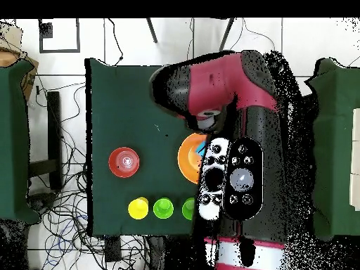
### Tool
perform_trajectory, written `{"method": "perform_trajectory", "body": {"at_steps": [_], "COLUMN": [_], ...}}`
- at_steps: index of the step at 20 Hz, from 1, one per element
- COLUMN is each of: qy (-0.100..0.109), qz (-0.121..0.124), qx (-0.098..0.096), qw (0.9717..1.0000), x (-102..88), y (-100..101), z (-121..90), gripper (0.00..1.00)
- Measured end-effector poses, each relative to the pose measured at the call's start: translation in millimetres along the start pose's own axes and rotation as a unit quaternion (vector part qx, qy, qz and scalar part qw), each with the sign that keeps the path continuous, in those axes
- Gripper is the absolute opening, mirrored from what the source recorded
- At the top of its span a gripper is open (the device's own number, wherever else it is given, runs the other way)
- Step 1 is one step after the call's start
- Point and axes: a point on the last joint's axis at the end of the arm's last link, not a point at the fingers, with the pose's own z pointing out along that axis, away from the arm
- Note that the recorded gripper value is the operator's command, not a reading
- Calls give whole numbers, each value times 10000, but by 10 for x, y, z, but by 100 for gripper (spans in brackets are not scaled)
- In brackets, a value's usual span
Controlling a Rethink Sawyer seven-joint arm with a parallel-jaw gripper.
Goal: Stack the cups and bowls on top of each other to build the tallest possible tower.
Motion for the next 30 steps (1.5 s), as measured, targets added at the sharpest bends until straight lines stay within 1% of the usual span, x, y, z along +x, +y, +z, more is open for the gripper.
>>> {"method": "perform_trajectory", "body": {"at_steps": [2,4,6,9,13,14,16,17,19,23,26,28,29,30], "qy": [-75,-132,-248,-336,-392,-362,-338,-275,-177,-52,51,72,95,106], "qz": [273,429,642,758,808,837,847,868,902,1019,1216,1323,1453,1513], "qx": [88,131,190,209,174,99,75,30,5,-4,21,41,66,77], "qw": [9996,9989,9974,9963,9958,9958,9958,9958,9958,9948,9926,9912,9893,9884], "x": [48,73,123,171,216,264,282,325,388,473,550,571,596,607], "y": [57,98,158,195,222,247,252,262,261,228,169,139,104,91], "z": [-107,-157,-189,-133,-24,62,88,138,196,261,313,322,328,332], "gripper": [100,100,100,100,100,100,100,100,100,100,100,100,100,100]}}
